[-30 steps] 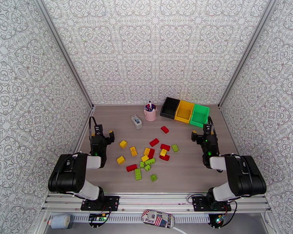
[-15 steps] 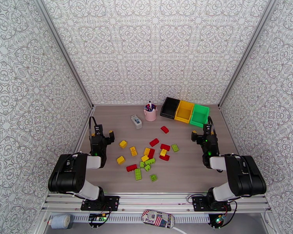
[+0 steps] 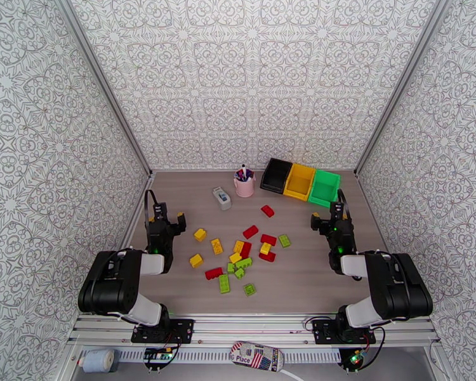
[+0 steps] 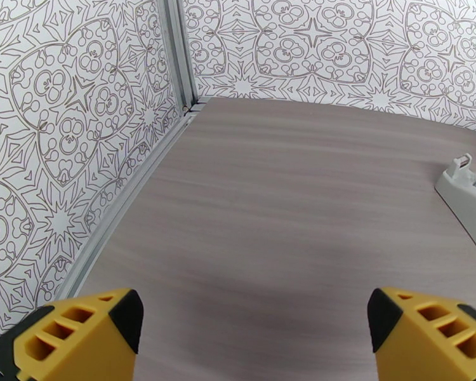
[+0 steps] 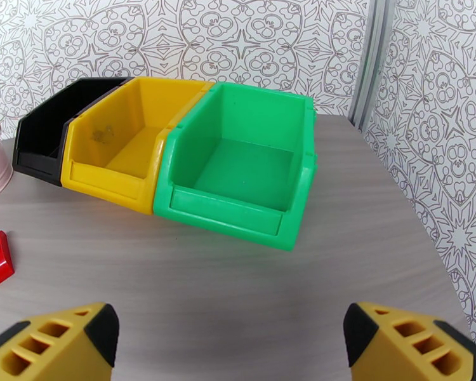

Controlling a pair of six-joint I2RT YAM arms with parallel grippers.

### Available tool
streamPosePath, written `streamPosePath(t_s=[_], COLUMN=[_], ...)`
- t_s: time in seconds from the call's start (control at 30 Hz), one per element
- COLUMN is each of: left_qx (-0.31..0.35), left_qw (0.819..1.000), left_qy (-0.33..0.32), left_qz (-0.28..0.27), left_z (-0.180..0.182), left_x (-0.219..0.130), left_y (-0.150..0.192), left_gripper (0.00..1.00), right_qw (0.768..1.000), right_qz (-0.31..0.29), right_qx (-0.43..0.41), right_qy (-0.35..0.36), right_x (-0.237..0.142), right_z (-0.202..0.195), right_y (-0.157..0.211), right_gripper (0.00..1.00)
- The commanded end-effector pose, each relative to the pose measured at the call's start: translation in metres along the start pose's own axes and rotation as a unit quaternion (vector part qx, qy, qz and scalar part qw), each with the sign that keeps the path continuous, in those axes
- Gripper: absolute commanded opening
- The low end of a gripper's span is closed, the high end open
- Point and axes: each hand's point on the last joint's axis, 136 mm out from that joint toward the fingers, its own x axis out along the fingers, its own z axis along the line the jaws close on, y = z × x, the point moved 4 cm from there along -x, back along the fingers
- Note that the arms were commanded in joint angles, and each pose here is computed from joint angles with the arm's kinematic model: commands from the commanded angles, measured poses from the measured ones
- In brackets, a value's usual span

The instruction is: Sort the legos into containers by color

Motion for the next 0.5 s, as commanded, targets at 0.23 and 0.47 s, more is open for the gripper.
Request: streamPosePath(t_s=[0.23,0.47], left_qx=[-0.023,-0.084], left_qw=[1.000,0.995], left_qy=[-0.018,-0.036], left_qz=[-0.012,-0.037], left_z=[0.010,0.019], left_x=[-0.013,-0.053], left_y=[-0.022,-0.086], left_gripper=[0.99,0.99], right_qw=[0.999,0.993], right_qz=[-0.013,0.027], right_qx=[0.021,0.069], right_qy=[0.041,0.097], right_x=[-0.011,-0.053], right_z=[-0.011,-0.028], right_y=[-0.027,-0.084], right_gripper=[0.99,0.99])
